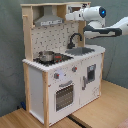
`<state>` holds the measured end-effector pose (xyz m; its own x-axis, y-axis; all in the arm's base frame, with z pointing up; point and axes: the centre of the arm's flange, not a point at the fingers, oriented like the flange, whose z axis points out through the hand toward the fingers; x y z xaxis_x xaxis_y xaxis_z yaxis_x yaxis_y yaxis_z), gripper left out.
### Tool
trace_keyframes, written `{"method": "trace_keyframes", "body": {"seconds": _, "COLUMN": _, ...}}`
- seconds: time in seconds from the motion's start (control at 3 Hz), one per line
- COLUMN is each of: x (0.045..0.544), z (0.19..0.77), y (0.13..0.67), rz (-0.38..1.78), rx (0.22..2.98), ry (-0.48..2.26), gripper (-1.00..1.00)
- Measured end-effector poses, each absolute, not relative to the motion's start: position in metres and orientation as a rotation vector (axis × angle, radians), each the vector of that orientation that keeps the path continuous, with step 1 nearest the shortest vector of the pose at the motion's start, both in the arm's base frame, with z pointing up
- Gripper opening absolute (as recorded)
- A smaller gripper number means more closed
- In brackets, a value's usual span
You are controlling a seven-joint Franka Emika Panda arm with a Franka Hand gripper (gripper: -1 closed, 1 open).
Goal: Play with the kitchen
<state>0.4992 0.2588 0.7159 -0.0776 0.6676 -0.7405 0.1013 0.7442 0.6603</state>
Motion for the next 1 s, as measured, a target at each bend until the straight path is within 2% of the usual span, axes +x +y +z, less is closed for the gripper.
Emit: {"method": "trace_keyframes", "body": {"seconds": 1.0, "x": 0.460, "z": 0.720, "y": 0.252, "rz": 0.586, "rx": 0.661, "ry": 1.626, "gripper": -1.00}}
